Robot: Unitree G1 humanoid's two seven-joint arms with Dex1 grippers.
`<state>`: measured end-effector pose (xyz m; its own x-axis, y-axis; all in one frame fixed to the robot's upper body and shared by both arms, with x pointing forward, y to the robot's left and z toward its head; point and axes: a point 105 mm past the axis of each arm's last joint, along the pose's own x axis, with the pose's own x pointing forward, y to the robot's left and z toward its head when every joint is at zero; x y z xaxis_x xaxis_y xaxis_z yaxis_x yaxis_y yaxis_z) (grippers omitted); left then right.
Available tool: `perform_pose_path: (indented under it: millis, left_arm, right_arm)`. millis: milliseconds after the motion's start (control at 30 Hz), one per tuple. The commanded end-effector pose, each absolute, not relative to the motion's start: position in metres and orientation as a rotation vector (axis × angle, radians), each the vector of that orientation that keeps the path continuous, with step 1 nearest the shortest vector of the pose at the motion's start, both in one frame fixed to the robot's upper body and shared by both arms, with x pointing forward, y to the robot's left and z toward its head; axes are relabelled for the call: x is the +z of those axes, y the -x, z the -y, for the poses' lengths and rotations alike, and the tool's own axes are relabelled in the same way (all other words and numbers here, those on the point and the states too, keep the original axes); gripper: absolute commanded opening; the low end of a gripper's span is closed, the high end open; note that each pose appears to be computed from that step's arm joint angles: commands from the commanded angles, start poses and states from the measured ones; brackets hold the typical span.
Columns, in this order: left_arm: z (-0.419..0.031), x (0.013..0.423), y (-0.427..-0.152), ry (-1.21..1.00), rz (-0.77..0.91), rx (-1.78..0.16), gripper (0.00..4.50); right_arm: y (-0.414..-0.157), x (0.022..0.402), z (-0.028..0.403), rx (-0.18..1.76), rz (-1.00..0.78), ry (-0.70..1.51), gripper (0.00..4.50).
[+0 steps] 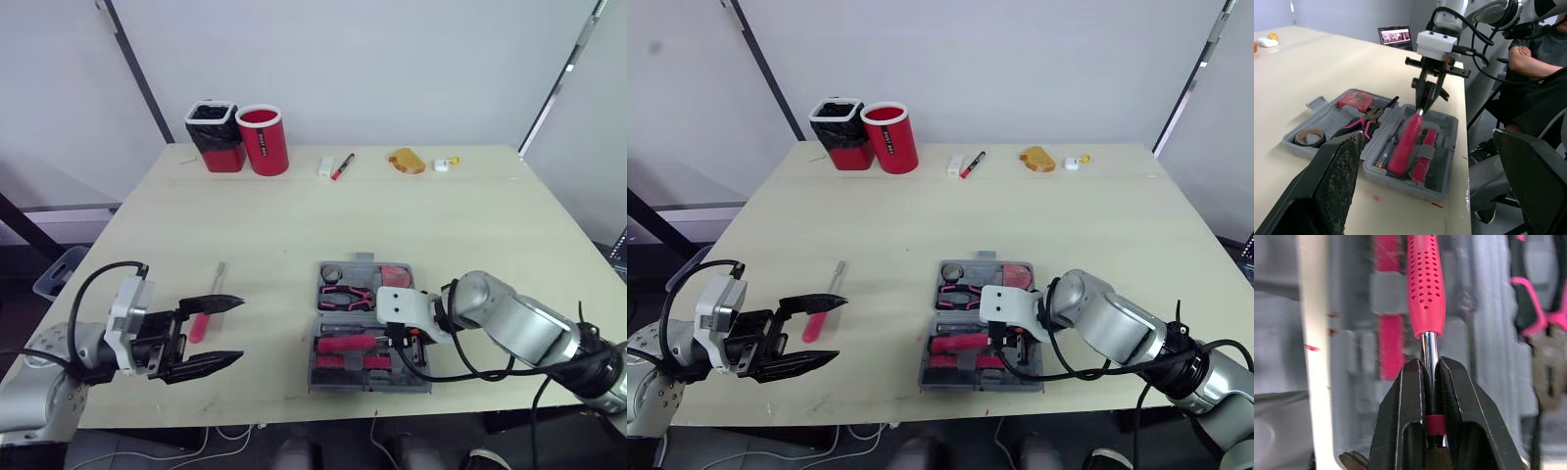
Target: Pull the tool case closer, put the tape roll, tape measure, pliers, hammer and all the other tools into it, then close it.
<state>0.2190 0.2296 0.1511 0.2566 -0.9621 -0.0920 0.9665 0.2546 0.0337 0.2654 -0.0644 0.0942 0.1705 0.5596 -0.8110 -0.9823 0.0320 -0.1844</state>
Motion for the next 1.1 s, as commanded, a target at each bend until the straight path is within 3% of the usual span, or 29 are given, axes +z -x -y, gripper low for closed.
perform_pose_path:
  millis: [33, 700, 867, 1100]
  left_arm:
    - [-0.228, 0.156, -0.216, -0.127, -0.036, -1.335, 4.50]
    - [-0.230, 0.146, -0.210, -0.130, -0.055, -1.320, 4.50]
    - [-0.227, 0.145, -0.206, -0.117, -0.060, -1.319, 4.50]
    - [-0.225, 0.146, -0.205, -0.108, -0.059, -1.314, 4.50]
  right_arm:
    - [-0.262, 0.103, 0.058, 1.332, -0.583, 0.897, 0.08]
    - [-0.267, 0.075, 0.044, 1.379, -0.600, 0.830, 0.08]
    - [-0.271, 0.074, 0.040, 1.381, -0.525, 0.857, 2.27]
    - [-0.269, 0.104, 0.042, 1.425, -0.316, 0.643, 2.27]
